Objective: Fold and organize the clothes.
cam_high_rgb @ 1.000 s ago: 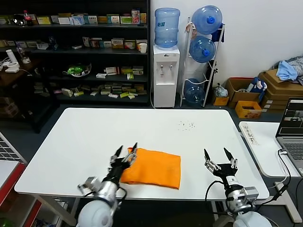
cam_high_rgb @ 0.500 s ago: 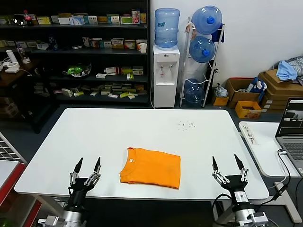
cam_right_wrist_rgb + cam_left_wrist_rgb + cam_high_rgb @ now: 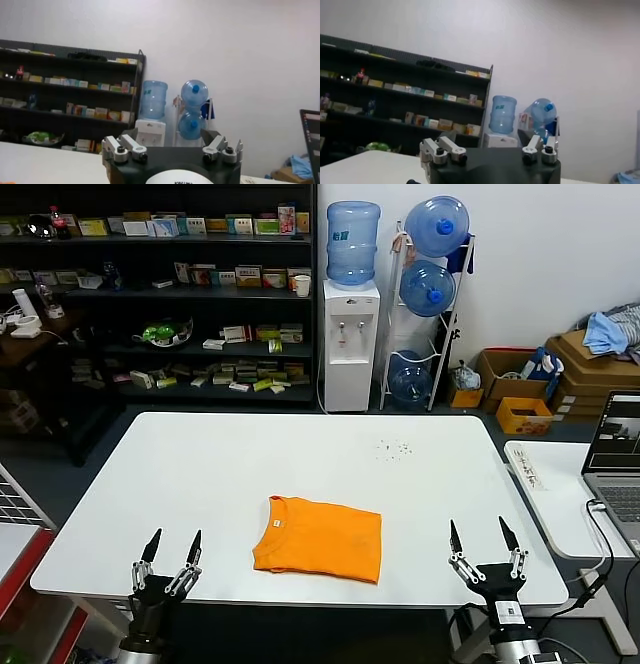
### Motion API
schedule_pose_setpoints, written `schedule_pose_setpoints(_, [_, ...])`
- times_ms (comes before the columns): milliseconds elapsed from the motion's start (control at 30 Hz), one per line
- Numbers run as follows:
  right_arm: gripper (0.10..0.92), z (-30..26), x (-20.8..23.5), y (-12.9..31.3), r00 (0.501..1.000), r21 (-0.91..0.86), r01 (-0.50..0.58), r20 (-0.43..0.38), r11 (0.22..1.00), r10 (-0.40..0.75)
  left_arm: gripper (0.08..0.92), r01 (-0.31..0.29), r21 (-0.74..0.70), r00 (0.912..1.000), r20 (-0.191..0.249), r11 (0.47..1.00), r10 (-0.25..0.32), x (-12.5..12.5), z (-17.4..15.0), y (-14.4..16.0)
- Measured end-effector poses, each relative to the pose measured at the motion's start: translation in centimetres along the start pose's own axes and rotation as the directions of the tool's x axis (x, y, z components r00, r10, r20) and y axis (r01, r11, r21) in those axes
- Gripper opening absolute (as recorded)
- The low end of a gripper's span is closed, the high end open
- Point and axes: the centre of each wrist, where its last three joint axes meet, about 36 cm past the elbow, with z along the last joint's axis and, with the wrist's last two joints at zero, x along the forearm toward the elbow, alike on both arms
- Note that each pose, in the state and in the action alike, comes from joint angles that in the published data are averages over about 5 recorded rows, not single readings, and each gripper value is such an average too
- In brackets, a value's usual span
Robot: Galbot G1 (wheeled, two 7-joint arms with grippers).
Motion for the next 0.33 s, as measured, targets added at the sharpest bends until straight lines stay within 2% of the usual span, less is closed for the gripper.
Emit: schedule_pose_setpoints(333, [0.823,0.44,0.21,0.13,1.0,0.003,0.004,0.0,1.0,-0.004,0.823,0.008,-0.024,1.0,0.003,1.0,-0.008,0.5,0.33,0.77])
